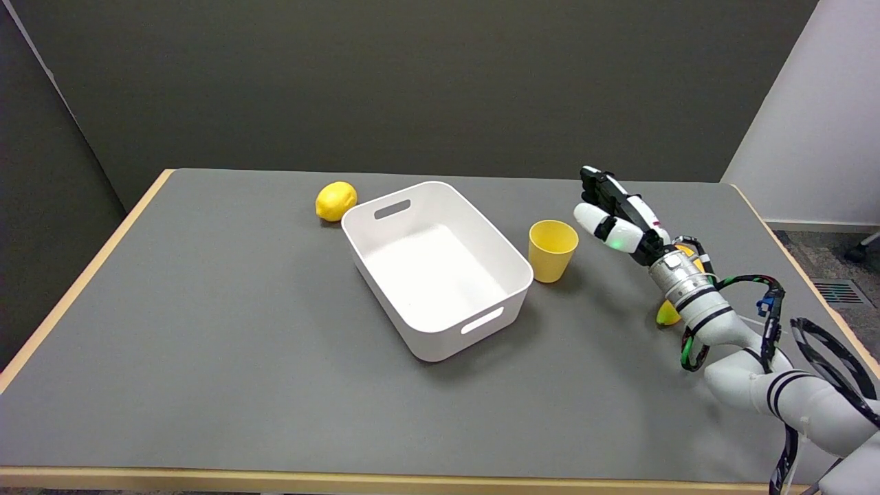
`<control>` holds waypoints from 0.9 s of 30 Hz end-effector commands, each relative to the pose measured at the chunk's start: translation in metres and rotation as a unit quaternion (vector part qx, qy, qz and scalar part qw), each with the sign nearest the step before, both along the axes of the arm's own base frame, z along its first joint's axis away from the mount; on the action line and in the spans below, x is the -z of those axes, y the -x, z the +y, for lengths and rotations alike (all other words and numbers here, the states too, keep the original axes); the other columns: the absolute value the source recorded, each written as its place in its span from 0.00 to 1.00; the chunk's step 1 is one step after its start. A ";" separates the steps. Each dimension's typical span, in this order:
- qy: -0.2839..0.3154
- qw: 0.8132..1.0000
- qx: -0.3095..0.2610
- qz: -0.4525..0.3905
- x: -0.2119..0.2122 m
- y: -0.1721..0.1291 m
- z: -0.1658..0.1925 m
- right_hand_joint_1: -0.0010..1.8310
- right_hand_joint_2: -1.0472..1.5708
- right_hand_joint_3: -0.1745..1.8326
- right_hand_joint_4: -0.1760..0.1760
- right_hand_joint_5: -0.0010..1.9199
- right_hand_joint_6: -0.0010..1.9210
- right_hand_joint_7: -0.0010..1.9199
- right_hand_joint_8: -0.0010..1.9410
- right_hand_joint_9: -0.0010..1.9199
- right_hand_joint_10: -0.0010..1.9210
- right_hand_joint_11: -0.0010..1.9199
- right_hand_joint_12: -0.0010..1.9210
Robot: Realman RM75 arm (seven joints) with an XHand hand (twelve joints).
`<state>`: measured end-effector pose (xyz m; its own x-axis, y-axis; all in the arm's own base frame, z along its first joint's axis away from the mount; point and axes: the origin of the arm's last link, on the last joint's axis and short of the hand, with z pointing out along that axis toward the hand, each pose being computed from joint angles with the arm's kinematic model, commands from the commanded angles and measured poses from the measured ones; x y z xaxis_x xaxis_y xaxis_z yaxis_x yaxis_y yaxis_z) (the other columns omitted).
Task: Pick up the yellow cup.
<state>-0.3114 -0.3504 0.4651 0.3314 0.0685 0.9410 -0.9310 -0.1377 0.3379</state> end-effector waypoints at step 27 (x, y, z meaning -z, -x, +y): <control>0.024 0.990 0.004 0.142 -0.015 -0.024 -0.010 0.43 0.64 0.59 0.09 0.13 0.30 0.14 0.23 0.07 0.33 0.00 0.51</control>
